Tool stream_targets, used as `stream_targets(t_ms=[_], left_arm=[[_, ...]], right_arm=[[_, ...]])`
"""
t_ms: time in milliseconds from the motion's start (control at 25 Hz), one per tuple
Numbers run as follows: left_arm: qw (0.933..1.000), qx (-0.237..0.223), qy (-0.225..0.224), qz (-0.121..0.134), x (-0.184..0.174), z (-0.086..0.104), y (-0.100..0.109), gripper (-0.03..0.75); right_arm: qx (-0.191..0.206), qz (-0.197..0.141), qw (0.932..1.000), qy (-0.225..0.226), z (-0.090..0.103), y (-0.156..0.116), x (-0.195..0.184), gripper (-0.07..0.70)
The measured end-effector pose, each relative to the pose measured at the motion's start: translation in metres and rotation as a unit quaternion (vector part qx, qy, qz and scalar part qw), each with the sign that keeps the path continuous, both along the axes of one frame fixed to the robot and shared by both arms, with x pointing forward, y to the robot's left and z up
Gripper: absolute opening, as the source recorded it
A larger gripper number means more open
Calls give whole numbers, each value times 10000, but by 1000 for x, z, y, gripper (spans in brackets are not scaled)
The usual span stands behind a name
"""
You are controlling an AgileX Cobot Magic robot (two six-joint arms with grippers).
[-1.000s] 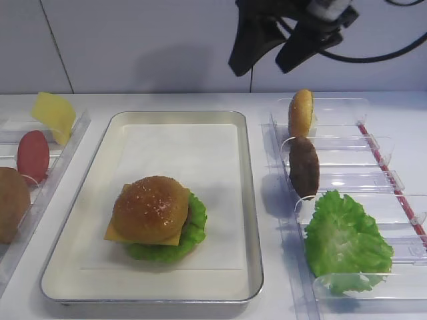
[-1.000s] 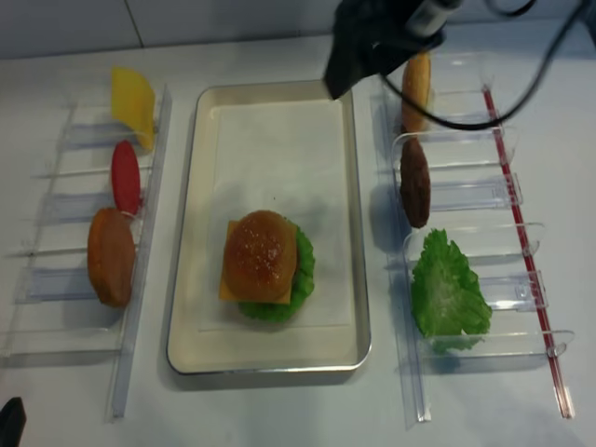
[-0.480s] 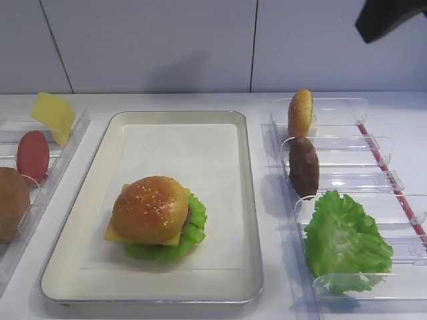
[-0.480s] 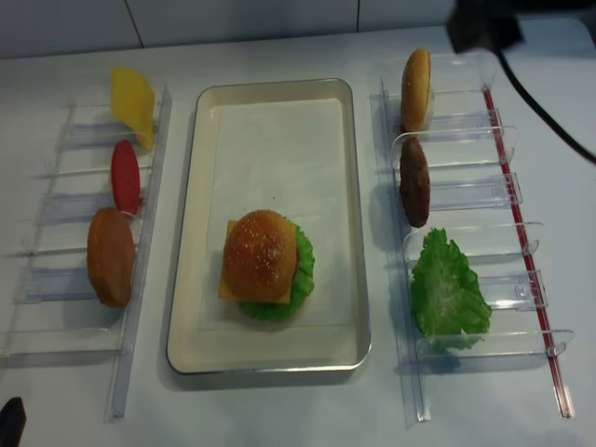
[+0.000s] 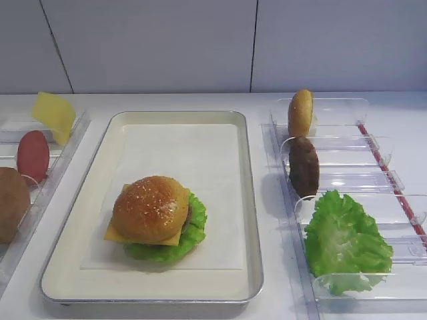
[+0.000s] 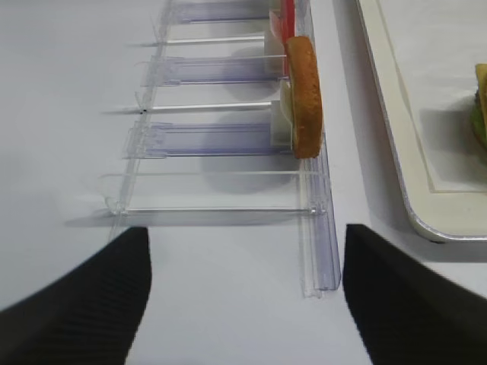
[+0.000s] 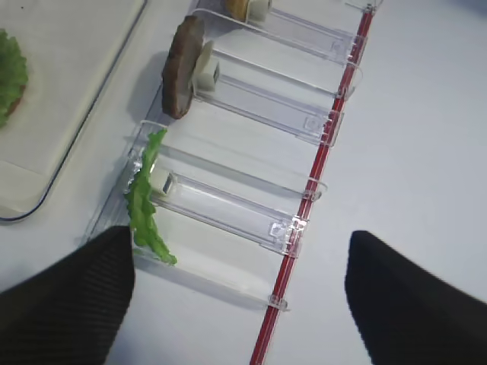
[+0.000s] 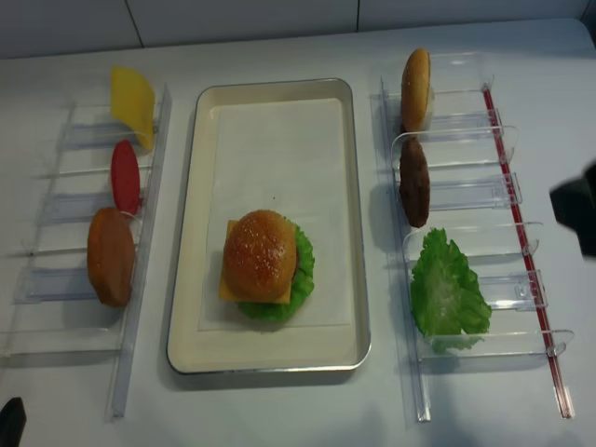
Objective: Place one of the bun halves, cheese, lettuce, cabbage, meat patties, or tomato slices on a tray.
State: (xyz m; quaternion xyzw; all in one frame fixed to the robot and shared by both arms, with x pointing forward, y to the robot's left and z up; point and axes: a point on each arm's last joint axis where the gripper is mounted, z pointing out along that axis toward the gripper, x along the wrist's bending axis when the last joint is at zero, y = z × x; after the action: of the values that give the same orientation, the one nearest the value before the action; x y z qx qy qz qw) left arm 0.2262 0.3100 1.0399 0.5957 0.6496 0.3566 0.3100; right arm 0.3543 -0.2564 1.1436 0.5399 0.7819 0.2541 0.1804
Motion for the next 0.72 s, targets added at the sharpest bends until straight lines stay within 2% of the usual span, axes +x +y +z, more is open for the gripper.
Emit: stream_targets(t_ms=[280,440,720], left_arm=[[10000,0,0,0,0,0,0,509],[10000,0,0,0,0,0,0,509],[10000,0,0,0,0,0,0,509]], right_arm=[[215,98,9962,-842,-32,-19,-53,575],[238,167,9935,-1104,-56,-28,-77,575],[586,269,9875,-1435,-91,-33,-103,574]])
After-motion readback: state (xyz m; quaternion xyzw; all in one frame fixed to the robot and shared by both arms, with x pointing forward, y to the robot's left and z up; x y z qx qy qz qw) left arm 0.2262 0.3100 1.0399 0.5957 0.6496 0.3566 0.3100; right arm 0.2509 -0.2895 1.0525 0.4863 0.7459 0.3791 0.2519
